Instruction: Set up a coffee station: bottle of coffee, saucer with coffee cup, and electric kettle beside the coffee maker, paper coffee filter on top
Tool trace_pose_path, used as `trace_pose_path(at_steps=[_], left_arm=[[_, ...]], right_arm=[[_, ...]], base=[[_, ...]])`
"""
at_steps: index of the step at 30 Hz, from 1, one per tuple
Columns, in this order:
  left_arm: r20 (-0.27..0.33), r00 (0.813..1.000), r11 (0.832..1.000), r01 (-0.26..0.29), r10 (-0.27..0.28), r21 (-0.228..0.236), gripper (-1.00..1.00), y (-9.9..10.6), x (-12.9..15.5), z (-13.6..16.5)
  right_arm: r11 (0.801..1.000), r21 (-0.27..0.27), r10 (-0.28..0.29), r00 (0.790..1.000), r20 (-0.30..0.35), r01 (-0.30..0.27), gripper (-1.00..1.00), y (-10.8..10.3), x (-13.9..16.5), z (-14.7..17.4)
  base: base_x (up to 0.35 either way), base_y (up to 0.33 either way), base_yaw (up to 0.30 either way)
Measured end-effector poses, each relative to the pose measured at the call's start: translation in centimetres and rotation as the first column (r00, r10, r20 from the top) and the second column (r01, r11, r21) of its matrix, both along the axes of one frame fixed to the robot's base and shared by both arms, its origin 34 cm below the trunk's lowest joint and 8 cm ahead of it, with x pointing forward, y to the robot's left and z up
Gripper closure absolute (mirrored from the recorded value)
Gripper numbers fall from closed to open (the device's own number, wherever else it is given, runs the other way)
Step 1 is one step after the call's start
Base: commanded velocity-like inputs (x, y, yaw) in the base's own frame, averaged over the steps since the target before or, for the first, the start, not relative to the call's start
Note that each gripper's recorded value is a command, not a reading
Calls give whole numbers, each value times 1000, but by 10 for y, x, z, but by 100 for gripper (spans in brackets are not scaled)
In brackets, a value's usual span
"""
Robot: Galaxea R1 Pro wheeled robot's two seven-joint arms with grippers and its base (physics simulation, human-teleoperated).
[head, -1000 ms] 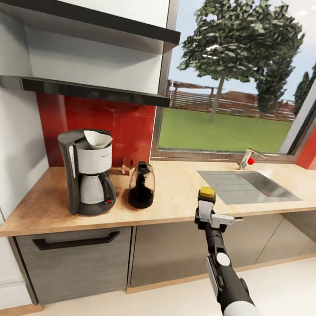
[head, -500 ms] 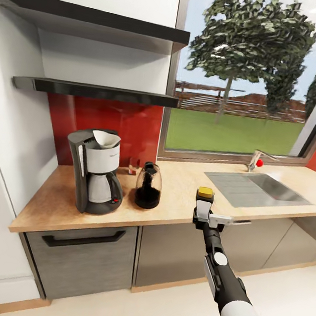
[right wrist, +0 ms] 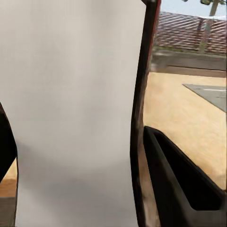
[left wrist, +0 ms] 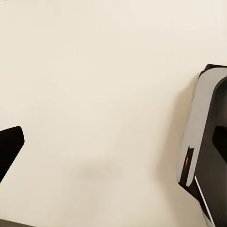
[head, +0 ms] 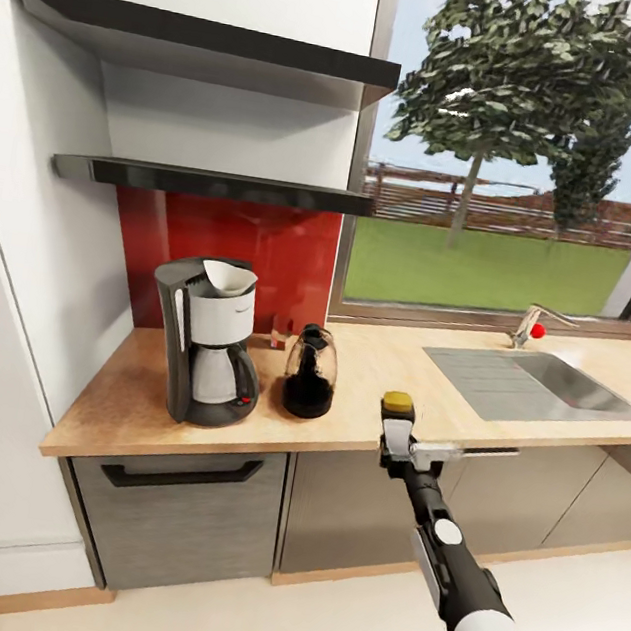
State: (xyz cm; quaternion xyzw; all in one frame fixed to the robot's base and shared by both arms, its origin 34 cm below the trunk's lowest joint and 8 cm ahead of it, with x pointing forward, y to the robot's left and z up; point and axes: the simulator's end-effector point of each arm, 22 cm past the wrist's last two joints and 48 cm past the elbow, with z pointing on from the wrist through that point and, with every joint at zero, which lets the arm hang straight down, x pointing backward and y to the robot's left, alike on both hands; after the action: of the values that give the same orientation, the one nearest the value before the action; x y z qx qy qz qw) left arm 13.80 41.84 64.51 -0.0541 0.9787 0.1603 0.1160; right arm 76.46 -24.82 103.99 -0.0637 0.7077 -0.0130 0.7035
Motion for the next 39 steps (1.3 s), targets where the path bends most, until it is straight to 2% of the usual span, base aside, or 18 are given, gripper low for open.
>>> trace_pose_path(at_steps=[3, 7, 11, 14, 15, 17, 20, 26, 30, 39], left_arm=[[0, 1000, 1000, 2, -2, 0, -100, 0, 0, 0], [-1, 1000, 1000, 7, -7, -2, -100, -2, 0, 0], [-1, 1000, 1000, 10, -10, -6, -100, -4, 0, -1], [-2, 1000, 1000, 11, -11, -6, -100, -5, 0, -1], [-2, 1000, 1000, 11, -11, -7, -100, -5, 0, -1], [-2, 1000, 1000, 13, -13, -7, -100, -6, 0, -1], [-2, 1000, 1000, 13, -13, -7, -100, -6, 0, -1], [-2, 1000, 1000, 14, -14, -10, -100, -7, 0, -2], [-2, 1000, 1000, 14, -14, -11, -100, -8, 0, -2], [-2, 1000, 1000, 14, -14, -12, -100, -9, 0, -2]], right_arm=[[989, -9, 151, 989, -12, -151, 100, 23, -5, -3], [956, -40, 289, 957, -23, -290, 100, 30, -14, -1], [890, -102, 450, 893, 30, -445, 100, 55, -22, 36], [816, -131, 570, 822, 21, -563, 100, 78, -38, 43], [796, -134, 597, 802, 16, -590, 100, 84, -42, 44], [773, -133, 627, 779, 8, -620, 100, 91, -46, 48], [762, -108, 640, 768, -21, -638, 100, 96, -48, 44], [766, -45, 638, 766, -80, -642, 100, 97, -48, 34], [767, -29, 636, 766, -92, -641, 100, 97, -48, 31], [769, -21, 634, 767, -99, -639, 100, 96, -49, 28]], base=[[0, 0, 0], [0, 0, 0], [0, 0, 0], [0, 0, 0], [0, 0, 0], [0, 0, 0], [0, 0, 0], [0, 0, 0], [0, 0, 53], [0, 0, 268]])
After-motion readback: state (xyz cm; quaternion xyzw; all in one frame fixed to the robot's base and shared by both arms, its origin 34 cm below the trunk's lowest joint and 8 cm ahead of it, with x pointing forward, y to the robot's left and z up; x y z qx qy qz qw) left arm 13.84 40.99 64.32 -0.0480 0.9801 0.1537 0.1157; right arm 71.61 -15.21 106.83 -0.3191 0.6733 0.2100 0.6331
